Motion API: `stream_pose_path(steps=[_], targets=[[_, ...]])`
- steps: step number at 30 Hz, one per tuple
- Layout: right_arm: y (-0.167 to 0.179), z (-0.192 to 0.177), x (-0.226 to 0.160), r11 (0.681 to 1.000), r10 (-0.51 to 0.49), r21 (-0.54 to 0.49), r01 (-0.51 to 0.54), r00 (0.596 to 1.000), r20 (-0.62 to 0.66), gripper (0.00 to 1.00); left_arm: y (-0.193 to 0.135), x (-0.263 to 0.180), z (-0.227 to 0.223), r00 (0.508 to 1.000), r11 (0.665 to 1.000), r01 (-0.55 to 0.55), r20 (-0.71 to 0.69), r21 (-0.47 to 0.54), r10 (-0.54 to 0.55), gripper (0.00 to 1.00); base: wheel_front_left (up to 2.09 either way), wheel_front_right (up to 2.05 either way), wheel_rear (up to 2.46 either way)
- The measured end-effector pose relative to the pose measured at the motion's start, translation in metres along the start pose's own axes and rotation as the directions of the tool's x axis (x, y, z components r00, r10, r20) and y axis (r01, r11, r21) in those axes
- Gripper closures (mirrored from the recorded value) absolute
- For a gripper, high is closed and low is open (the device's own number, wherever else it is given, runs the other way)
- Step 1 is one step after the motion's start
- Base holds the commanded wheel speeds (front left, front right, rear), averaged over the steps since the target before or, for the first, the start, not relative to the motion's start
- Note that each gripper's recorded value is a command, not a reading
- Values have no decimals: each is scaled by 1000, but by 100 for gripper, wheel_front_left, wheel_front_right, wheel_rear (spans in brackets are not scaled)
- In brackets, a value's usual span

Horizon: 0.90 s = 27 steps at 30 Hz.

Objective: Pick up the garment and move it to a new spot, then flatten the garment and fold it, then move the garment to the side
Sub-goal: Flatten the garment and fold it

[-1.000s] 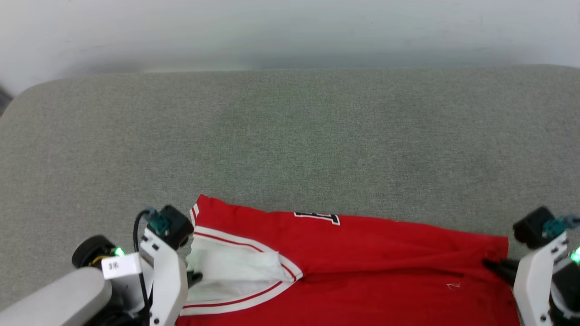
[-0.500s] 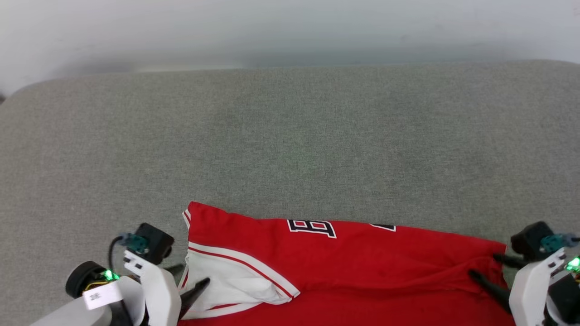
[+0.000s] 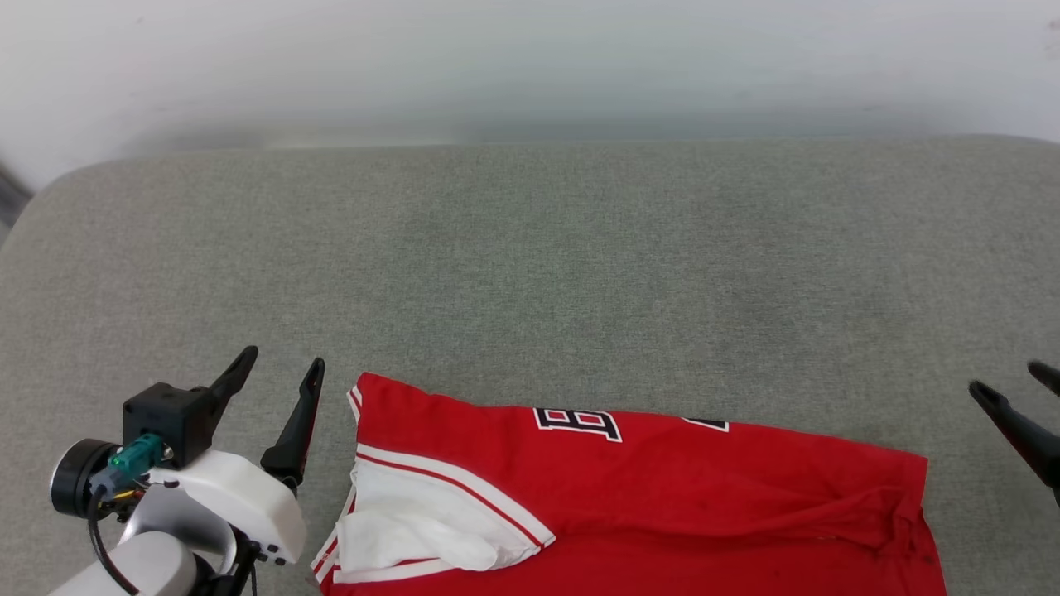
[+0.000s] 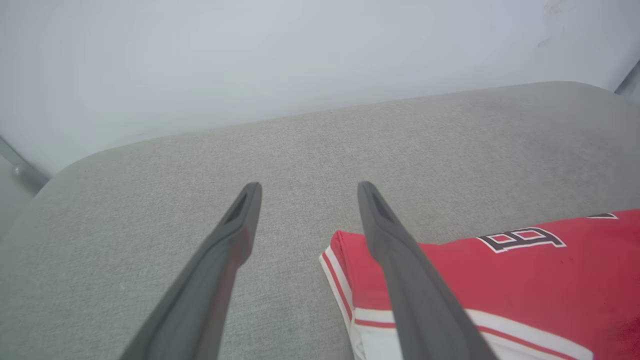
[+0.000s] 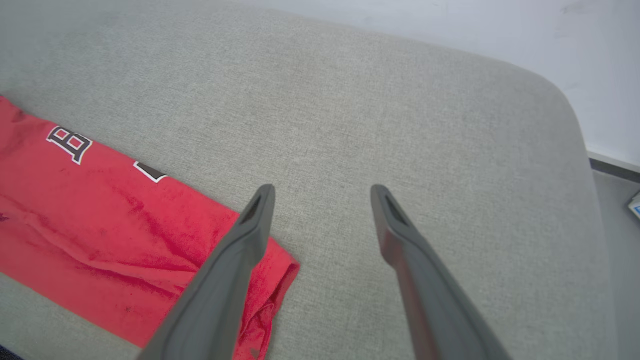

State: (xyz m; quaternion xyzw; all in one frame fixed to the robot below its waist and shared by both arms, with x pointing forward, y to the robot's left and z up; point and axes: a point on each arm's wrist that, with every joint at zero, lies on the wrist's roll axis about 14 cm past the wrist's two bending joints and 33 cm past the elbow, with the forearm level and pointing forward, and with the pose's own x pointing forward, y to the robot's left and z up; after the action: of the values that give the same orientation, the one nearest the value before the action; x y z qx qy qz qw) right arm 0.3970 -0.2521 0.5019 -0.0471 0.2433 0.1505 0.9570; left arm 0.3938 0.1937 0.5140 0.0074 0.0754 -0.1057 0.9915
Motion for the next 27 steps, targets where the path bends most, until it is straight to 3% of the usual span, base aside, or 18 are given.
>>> stream_pose_path(steps=[6, 12, 18, 27], targets=[[-10, -45, 0, 982, -17, 183, 41, 991, -129, 0, 8, 2, -5, 993, 994, -104, 56, -14, 105, 0, 0, 0, 0], [8, -90, 6, 926, 71, 377, 33, 963, -259, 0, 16, 5, -1, 971, 980, -199, 132, -14, 199, 0, 0, 0, 0], [38, -121, 18, 870, 178, 492, 12, 924, -338, 0, 24, 3, -8, 955, 967, -253, 160, -5, 251, 0, 0, 0, 0], [72, -138, 34, 833, 302, 553, -37, 866, -398, 0, 26, 0, -19, 946, 959, -284, 163, -8, 282, 0, 0, 0, 0]])
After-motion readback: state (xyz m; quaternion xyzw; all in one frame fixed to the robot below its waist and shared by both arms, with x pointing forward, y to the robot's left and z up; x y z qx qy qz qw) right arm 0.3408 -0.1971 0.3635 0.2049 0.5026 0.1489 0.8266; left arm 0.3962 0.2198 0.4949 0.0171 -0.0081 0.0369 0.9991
